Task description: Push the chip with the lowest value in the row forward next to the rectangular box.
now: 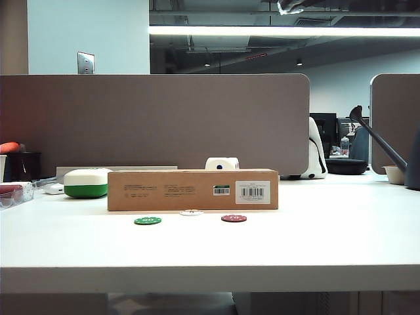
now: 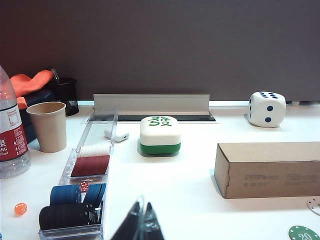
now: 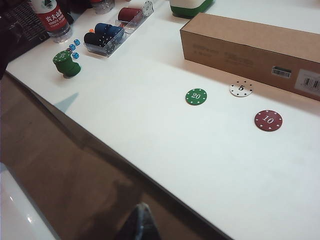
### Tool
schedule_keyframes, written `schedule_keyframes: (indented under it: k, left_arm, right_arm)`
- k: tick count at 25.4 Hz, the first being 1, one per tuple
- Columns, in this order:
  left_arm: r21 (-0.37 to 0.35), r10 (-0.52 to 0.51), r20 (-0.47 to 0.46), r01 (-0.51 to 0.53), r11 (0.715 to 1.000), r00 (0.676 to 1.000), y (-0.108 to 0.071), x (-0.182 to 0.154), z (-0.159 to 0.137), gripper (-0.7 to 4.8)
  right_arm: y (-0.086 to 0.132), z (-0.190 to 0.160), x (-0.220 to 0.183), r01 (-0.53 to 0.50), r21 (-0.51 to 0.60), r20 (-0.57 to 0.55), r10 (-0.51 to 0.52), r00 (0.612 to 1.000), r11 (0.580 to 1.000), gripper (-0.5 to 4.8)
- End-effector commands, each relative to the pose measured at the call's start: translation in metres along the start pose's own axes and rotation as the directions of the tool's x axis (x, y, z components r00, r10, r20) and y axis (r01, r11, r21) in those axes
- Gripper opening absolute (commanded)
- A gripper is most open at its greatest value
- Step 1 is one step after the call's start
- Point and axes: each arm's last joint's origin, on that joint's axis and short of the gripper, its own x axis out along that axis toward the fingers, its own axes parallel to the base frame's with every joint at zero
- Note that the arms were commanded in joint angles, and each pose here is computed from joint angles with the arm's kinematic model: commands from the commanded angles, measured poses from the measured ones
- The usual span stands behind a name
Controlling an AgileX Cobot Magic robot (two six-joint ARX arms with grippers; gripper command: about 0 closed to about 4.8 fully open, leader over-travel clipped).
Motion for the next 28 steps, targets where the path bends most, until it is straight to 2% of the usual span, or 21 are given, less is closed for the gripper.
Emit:
schedule_keyframes:
  k: [1, 28]
  left_arm:
    - [0.0, 0.004, 0.011, -0.004, 1.0, 1.0, 0.0002, -0.0002, 0.0022, -0.05]
    - [0.007, 0.026, 0.013, -0.026, 1.0, 1.0, 0.0026, -0.0002, 0.0024, -0.05]
  right_arm:
    - [0.0008, 0.0021, -0.0007, -0.005, 0.004, 0.015, 0.005, 1.0, 1.0, -0.06]
    - [0.0008, 0.0021, -0.0008, -0.006, 0.004, 0.016, 0.005, 1.0, 1.0, -0.06]
